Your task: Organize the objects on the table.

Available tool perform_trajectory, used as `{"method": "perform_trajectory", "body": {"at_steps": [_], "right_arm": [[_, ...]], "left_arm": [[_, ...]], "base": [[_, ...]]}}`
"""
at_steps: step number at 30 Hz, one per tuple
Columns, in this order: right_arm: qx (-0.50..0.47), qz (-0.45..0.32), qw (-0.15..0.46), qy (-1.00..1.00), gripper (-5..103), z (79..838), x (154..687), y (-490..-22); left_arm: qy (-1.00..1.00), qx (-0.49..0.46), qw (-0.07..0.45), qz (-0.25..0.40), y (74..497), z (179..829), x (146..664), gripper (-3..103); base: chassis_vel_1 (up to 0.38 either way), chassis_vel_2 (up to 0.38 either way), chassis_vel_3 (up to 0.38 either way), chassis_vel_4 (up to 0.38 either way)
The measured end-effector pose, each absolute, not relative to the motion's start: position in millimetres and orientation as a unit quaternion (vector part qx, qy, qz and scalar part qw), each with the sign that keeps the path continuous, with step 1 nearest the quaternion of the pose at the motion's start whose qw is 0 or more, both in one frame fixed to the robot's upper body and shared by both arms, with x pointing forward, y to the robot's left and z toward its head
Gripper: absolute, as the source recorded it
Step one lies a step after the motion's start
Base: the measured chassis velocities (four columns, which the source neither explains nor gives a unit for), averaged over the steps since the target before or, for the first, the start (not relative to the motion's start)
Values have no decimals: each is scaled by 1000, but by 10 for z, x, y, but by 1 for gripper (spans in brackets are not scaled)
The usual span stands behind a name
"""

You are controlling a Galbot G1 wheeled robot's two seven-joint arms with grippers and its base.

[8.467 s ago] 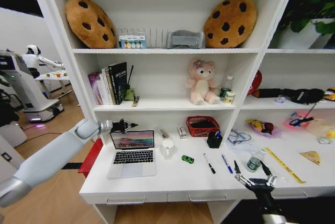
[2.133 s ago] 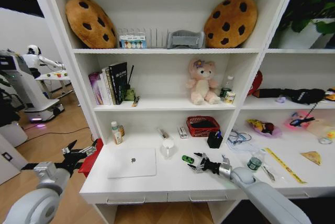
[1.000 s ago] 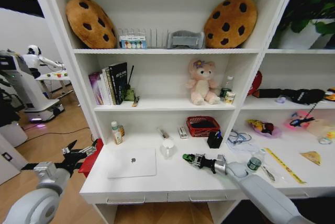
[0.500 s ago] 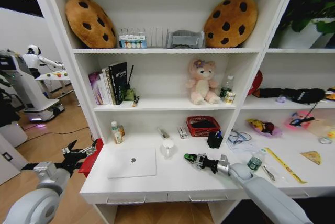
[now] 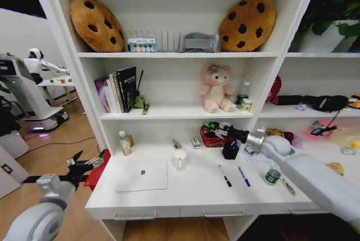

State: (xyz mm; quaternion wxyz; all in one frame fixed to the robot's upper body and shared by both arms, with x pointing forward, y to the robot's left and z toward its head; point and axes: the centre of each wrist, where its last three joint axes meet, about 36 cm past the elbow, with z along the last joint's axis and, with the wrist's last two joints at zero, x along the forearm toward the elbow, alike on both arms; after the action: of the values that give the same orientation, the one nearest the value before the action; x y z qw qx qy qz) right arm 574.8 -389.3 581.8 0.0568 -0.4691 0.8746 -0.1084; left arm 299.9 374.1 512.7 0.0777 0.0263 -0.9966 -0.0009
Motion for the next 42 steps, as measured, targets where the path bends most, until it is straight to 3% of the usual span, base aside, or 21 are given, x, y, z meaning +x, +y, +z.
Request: {"method": "perform_trajectory", "body": {"at_steps": [8,18,27,42], "right_arm": [[-488,-103,66,865,36,6053,6396,-3355],[-441,-82,-28,893,36,6250,7171,-2933],[-447,-108,-99,883,36,6371,7261,-2752],[-441,-137,-115,879,36,6151,7262,-2659]], "left_arm": [[-997,26,78,-1,3741,5127,2999,100],[-997,26,78,-1,3741,5127,2999,100],[-997,26,78,-1,3741,5127,2999,100],[-997,26,78,-1,3741,5127,2999,100]], "base": [[0,0,0,0],[0,0,0,0],[0,0,0,0],[0,0,0,0]]}}
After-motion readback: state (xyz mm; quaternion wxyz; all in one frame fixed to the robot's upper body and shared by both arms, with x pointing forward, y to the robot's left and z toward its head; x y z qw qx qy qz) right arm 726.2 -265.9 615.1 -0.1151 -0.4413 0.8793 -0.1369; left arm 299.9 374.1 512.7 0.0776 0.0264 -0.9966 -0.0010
